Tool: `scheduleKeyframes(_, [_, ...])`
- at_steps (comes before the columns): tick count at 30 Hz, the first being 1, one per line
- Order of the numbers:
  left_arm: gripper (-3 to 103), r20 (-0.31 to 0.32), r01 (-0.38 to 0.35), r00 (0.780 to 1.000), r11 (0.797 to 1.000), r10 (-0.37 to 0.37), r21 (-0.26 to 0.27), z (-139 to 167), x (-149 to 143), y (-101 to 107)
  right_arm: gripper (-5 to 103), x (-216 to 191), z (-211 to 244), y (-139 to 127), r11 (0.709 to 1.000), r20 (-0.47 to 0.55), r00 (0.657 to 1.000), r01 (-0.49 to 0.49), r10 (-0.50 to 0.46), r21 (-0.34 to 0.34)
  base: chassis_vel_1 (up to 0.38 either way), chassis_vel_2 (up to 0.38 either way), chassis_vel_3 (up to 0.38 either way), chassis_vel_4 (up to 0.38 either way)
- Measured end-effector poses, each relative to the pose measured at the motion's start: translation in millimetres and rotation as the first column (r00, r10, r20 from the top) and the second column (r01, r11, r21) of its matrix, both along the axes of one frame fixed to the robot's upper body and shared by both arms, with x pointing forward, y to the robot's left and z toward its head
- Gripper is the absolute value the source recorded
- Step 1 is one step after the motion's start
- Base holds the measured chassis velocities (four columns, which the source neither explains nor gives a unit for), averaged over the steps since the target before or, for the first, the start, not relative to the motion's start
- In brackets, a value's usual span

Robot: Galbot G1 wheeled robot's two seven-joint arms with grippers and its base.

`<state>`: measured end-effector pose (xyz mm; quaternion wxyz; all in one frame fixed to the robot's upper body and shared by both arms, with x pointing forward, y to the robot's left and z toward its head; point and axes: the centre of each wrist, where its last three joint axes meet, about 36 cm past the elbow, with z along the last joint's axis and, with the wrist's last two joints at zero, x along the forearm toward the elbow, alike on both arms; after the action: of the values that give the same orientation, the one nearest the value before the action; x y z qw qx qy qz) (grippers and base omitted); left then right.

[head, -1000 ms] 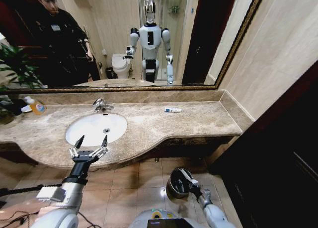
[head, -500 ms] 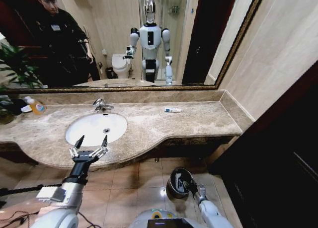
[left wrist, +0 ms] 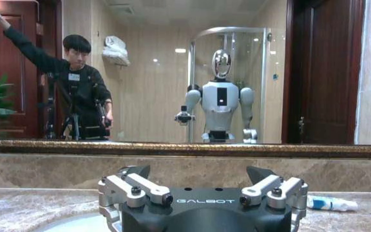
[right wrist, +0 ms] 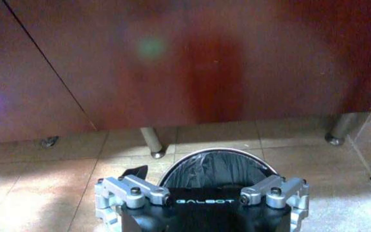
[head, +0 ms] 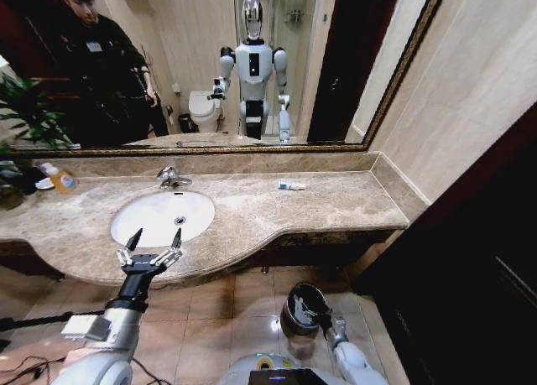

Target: Pick up the trash from the sink and place it in the trash bin.

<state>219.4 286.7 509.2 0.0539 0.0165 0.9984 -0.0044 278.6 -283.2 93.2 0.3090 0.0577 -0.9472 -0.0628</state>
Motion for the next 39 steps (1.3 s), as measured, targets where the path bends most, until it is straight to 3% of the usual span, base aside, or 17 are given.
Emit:
scheduleKeyframes(15, [100, 0.000, 0.000, 1.000, 1.000, 0.000, 0.000, 0, 0, 0, 100, -5, 2, 1, 1.000, 0.008, 1.000, 0.009, -0.009, -0.007, 0.000, 0.000, 0.000, 0.000])
scheduleKeyframes(27, [100, 0.000, 0.000, 1.000, 1.000, 0.000, 0.000, 0, 0, 0, 100, 13, 60, -13, 0.995, 0.163, 0.983, 0.091, -0.084, -0.034, 0.000, 0.000, 0.000, 0.000])
scheduleKeyframes(32, [100, 0.000, 0.000, 1.000, 1.000, 0.000, 0.000, 0, 0, 0, 100, 35, 117, -24, 0.987, 0.351, 0.929, 0.148, -0.120, -0.055, 0.000, 0.000, 0.000, 0.000])
scheduleKeyframes(39, [100, 0.000, 0.000, 1.000, 1.000, 0.000, 0.000, 0, 0, 0, 100, 34, 171, -28, 0.986, 0.459, 0.879, 0.161, -0.129, -0.031, 0.000, 0.000, 0.000, 0.000])
